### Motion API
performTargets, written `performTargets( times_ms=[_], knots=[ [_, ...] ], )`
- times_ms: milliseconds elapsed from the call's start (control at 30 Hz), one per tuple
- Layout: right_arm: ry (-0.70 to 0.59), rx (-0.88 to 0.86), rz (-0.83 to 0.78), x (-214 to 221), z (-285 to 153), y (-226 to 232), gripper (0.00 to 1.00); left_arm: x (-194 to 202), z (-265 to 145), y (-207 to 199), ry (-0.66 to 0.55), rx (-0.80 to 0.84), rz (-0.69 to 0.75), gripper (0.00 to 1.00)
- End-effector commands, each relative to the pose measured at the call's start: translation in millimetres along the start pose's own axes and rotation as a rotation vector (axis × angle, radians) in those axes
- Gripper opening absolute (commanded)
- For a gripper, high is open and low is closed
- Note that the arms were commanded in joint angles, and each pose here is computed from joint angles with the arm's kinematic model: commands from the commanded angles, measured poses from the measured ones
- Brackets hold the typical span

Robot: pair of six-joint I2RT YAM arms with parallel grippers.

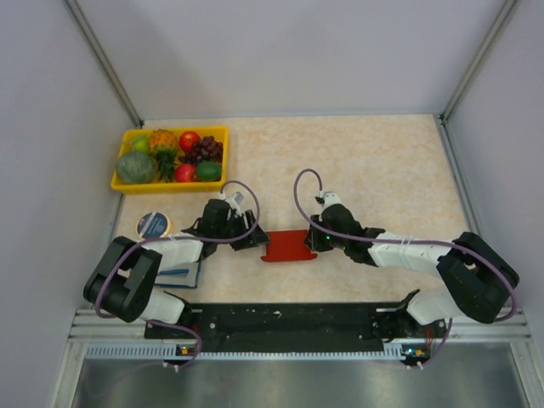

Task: Fold the paper box

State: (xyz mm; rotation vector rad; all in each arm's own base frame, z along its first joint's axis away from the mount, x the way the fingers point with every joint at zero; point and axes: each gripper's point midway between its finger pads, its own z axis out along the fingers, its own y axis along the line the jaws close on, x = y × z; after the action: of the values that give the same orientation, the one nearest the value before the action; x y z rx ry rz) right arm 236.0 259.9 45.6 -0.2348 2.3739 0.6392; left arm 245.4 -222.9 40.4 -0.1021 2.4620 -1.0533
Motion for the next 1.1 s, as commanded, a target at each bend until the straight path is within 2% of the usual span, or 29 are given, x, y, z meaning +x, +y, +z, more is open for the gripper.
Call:
performTargets(
  times_ms=[0, 100, 200, 267, 467, 567, 733, 767, 867, 933, 1000, 1067],
  knots=[
    [0.054, 0.024, -0.03, 21.2, -6.1, -16.7, 0.26, 0.7, -0.6, -2.9, -0.012, 0.025, 0.005, 0.58],
    [0.019, 0.009, -0.051, 1.2, -13.4, -6.5, 0.34, 9.5, 2.5, 2.0, 0.017, 0.021, -0.022, 0.49],
    [0.023, 0.012, -0.064, -5.1, -24.9, -5.7, 0.39, 7.7, 2.6, 2.9, -0.006, 0.024, -0.027, 0.38],
    [0.0, -0.005, -0.058, -13.4, -30.9, -6.3, 0.41, 6.2, 1.5, 3.7, -0.018, 0.017, -0.019, 0.37],
    [0.079, -0.068, -0.058, 6.1, -23.2, -5.5, 0.41, 4.9, 1.1, 5.0, -0.025, 0.009, -0.013, 0.26],
    [0.072, -0.132, -0.043, 9.5, -14.8, 3.4, 0.41, 6.8, 1.6, 6.9, -0.02, 0.005, -0.016, 0.22],
    [0.064, -0.132, -0.013, 13.5, -8.7, 2.1, 0.41, 6.7, 1.5, 9.0, -0.025, -0.005, -0.022, 0.21],
    [0.072, -0.112, -0.014, 14.3, -7.8, -1.5, 0.41, 6.5, 1.4, 8.6, -0.026, -0.004, -0.021, 0.21],
    [0.122, 0.014, -0.036, 29.4, -2.5, -28.6, 0.29, 6.1, -0.2, 4.7, -0.026, 0.012, -0.016, 0.22],
    [0.146, 0.038, -0.043, 38.6, -0.1, -36.0, 0.2, 6.7, -3.0, 4.1, -0.028, 0.015, -0.011, 0.32],
    [0.151, 0.02, -0.033, 44.8, 1.4, -35.8, 0.18, 5.3, -8.8, -0.4, -0.043, 0.03, 0.005, 0.46],
    [0.154, 0.009, -0.021, 48.4, 4.1, -34.7, 0.17, 3.8, -15.7, -4.2, -0.057, 0.035, 0.014, 0.54]
  ],
)
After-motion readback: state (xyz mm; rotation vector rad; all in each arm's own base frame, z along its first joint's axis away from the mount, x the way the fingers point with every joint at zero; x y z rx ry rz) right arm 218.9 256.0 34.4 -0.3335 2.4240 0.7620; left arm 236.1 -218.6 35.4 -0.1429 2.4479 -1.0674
